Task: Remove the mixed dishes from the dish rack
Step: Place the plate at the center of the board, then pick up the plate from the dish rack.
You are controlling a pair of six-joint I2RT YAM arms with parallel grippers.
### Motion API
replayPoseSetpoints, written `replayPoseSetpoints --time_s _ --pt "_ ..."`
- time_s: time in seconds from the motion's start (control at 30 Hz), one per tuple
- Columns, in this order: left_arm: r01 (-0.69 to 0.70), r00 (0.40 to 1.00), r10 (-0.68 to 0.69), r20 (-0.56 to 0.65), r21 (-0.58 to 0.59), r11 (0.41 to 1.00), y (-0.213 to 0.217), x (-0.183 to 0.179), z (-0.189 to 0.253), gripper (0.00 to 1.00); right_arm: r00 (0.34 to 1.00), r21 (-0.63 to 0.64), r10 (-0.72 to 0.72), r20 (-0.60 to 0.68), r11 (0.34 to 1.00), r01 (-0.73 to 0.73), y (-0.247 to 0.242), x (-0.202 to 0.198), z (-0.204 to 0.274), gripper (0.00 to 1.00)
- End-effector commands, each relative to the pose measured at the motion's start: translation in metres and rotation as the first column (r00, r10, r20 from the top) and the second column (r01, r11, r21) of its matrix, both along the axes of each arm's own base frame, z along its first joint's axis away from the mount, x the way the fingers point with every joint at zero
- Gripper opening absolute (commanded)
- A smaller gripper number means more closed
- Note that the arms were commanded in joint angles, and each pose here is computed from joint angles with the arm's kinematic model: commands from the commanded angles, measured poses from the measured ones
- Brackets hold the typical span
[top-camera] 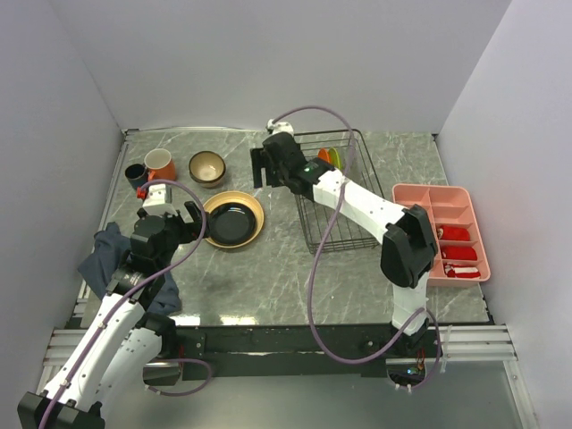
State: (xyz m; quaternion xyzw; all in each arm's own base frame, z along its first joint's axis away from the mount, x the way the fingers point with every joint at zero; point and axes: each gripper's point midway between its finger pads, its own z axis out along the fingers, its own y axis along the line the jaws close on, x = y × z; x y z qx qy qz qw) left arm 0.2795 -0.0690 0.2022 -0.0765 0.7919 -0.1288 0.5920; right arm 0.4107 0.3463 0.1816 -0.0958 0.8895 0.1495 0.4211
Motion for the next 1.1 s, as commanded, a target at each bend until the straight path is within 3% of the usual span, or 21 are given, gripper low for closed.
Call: replayPoseSetpoints --time_s 0.0,0.17,0.4,0.57,0.73,1.07 --pt "0.022 0.999 -0.022 0.045 -0.013 1.0 -0.005 0.004 0.013 1.0 0.977 -0.126 -0.124 0.173 0.981 0.147 -0.055 0.026 0.05 0.9" --pt "0.024 0.999 -0.023 0.044 -0.013 1.0 -0.006 0.004 0.012 1.0 0.943 -0.21 -0.238 0.234 0.934 0.288 -0.107 0.046 0.058 0.86" --pt "0.024 0.999 -0.024 0.047 -0.012 1.0 -0.006 0.004 0.013 0.99 0.928 -0.237 -0.306 0.211 0.905 0.353 -0.145 0.06 0.045 0.82" --pt "0.025 0.999 -0.024 0.047 -0.01 1.0 -0.006 0.004 0.013 1.0 0.929 -0.24 -0.32 0.186 0.902 0.359 -0.155 0.068 0.031 0.74" --pt "0.028 0.999 -0.027 0.045 -0.01 1.0 -0.006 0.004 0.013 0.99 0.927 -0.26 -0.335 0.17 0.892 0.37 -0.16 0.076 0.018 0.58" --pt "0.026 0.999 -0.026 0.043 -0.008 1.0 -0.006 0.004 0.012 0.99 0.906 -0.343 -0.383 0.177 0.839 0.422 -0.174 0.083 -0.008 0.52"
